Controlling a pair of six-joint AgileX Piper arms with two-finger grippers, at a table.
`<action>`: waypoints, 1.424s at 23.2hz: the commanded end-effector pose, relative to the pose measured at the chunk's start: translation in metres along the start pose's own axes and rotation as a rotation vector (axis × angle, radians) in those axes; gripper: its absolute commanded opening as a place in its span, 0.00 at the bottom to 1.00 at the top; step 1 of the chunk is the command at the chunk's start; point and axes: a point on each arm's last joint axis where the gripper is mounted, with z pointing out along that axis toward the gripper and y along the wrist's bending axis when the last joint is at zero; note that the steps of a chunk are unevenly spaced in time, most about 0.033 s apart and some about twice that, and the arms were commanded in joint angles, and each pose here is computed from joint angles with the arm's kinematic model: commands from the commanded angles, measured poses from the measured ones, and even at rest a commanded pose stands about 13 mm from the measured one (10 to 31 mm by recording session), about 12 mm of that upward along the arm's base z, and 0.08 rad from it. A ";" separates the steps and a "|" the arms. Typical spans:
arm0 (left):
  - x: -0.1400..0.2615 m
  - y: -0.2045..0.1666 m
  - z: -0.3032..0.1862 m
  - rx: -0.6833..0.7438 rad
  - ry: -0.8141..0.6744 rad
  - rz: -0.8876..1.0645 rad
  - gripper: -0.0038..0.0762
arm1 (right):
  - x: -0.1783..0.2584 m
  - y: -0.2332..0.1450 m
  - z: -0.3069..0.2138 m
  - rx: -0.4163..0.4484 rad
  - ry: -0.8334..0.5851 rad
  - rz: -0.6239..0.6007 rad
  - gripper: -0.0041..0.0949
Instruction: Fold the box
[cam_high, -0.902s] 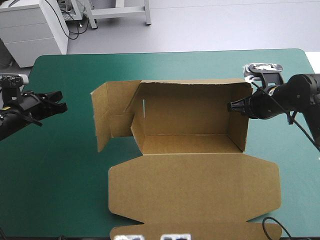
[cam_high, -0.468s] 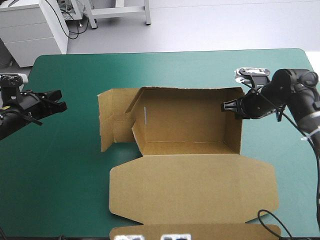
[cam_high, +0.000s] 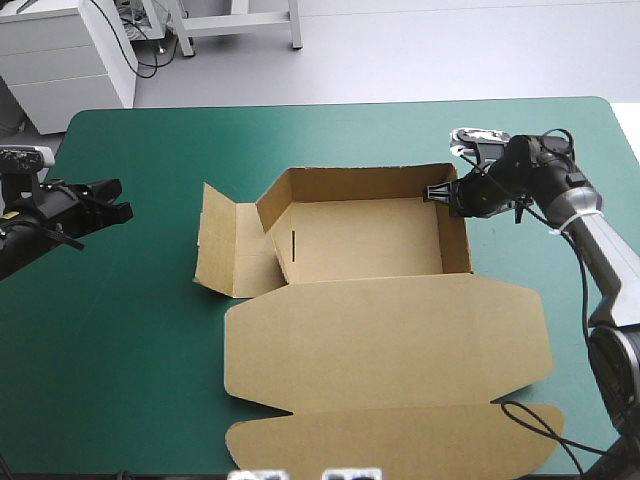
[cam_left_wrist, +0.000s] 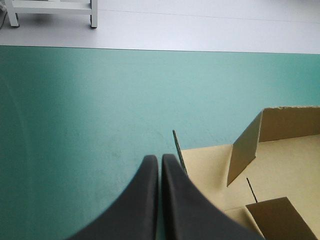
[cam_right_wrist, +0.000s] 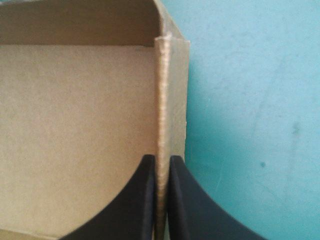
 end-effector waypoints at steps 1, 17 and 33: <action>-0.013 -0.006 -0.008 0.000 -0.086 -0.014 0.06 | -0.004 0.002 -0.009 -0.016 -0.040 -0.003 0.03; -0.011 -0.009 -0.008 0.029 -0.067 -0.017 0.06 | -0.032 0.012 -0.048 -0.010 0.050 -0.030 0.75; -0.010 -0.012 -0.008 0.063 -0.045 -0.020 0.06 | 0.005 0.018 -0.023 0.036 0.201 -0.080 0.74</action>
